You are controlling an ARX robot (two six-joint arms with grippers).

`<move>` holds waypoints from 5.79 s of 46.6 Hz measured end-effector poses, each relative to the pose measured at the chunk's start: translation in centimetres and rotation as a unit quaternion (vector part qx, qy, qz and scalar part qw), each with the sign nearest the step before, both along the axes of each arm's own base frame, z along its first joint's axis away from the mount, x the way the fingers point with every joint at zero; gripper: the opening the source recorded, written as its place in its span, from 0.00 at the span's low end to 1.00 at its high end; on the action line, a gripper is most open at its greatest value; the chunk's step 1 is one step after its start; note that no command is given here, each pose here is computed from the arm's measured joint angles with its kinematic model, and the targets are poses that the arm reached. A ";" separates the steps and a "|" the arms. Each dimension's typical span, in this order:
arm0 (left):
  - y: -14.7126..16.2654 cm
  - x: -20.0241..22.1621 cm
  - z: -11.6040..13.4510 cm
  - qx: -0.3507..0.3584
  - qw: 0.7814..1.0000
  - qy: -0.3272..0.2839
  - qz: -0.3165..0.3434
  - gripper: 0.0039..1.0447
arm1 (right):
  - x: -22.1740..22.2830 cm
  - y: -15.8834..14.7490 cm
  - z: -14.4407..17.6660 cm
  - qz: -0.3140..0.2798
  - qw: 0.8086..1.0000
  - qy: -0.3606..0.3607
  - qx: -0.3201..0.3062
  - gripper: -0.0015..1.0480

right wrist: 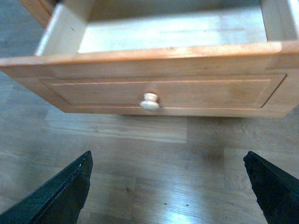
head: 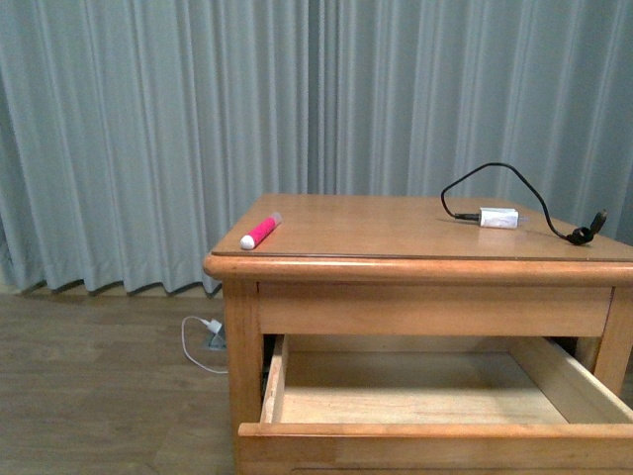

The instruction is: Place pink marker in drawer with both arms

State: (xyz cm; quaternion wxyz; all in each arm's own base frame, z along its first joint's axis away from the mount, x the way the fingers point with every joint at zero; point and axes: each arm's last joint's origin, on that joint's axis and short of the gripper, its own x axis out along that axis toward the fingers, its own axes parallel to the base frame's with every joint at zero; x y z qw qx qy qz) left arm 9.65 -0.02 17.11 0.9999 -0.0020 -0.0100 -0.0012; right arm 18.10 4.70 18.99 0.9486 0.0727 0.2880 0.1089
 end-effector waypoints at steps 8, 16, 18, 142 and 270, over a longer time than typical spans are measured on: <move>0.0 0.0 0.0 0.000 1.000 0.000 0.000 0.94 | -4.2 -1.1 3.7 0.015 0.998 -0.054 0.008 0.92; 0.0 0.0 0.0 0.000 1.000 0.000 0.000 0.94 | -6.0 -1.4 5.1 0.015 0.995 -0.101 0.020 0.92; 0.0 0.0 0.0 0.000 1.000 0.000 0.000 0.94 | -6.0 -1.4 5.1 0.013 0.994 -0.106 0.024 0.92; -14.4 35.2 9.3 0.046 0.973 0.217 -0.067 0.94 | -6.0 -1.4 5.0 0.010 0.994 -0.102 0.028 0.92; -15.1 24.3 4.4 0.179 0.948 0.141 -0.224 0.96 | -6.0 -1.4 5.0 0.010 0.994 -0.102 0.028 0.92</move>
